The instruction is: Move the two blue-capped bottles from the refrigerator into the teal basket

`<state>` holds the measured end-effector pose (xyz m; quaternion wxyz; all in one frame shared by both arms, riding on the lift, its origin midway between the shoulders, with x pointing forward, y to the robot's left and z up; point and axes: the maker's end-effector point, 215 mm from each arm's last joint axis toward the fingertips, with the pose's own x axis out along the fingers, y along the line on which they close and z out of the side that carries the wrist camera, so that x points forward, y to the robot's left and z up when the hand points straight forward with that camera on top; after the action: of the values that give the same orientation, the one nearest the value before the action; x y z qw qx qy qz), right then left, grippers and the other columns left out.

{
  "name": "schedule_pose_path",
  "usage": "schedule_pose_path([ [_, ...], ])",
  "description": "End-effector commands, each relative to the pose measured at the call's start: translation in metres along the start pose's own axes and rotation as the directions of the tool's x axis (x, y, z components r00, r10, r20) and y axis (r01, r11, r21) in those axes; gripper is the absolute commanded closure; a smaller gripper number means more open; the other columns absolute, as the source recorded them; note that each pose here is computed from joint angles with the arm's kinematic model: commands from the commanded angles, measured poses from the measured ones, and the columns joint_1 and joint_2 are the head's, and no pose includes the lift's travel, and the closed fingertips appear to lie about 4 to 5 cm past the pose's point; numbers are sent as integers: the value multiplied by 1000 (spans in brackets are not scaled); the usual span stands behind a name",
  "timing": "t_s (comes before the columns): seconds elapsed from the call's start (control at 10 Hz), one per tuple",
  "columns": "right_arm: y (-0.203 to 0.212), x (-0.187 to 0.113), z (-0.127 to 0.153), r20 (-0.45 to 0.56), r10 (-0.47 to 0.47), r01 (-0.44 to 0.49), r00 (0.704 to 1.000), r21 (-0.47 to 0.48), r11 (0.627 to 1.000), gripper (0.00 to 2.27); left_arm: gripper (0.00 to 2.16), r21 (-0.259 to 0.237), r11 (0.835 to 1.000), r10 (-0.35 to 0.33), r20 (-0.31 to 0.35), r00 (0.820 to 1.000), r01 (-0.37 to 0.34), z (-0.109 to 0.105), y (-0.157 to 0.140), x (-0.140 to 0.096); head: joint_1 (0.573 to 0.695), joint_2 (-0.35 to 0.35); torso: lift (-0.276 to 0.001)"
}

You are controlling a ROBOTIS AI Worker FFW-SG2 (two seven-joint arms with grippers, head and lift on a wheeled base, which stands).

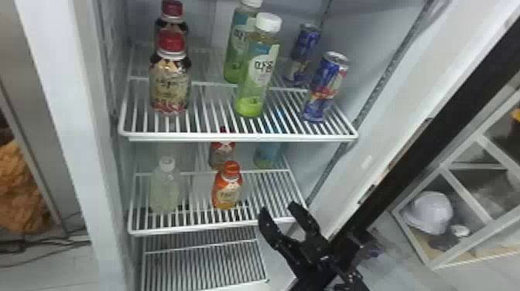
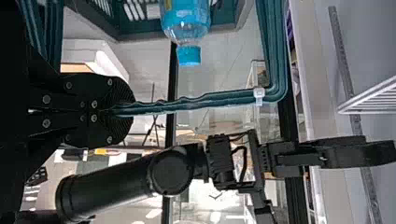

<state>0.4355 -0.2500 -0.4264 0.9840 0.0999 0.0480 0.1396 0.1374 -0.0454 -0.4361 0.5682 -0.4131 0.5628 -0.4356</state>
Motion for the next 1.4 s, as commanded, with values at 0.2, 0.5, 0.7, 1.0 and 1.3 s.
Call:
schedule_pose_path([
  [0.2,-12,26,6,102,-36,40,994,-39,998,294,1187,0,1000,-1,0,1000,1,1,0,0,695,-350,-136],
  [0.5,-27,45,17,177,-89,104,980,-77,992,289,1185,-3,1000,-2,1,1000,2,1,0,1,695,-350,-136],
  [0.7,-35,55,18,187,-114,132,976,-86,988,288,1185,-5,1000,-4,4,1000,4,2,0,1,695,-350,-136],
  [1.0,-48,73,14,189,-161,181,969,-94,979,288,1185,-4,1000,-3,5,1000,3,3,0,3,695,-350,-136],
  [1.3,-54,93,24,206,-185,208,961,-100,973,280,1184,1,1000,-6,6,1000,6,6,-1,3,695,-350,-136],
])
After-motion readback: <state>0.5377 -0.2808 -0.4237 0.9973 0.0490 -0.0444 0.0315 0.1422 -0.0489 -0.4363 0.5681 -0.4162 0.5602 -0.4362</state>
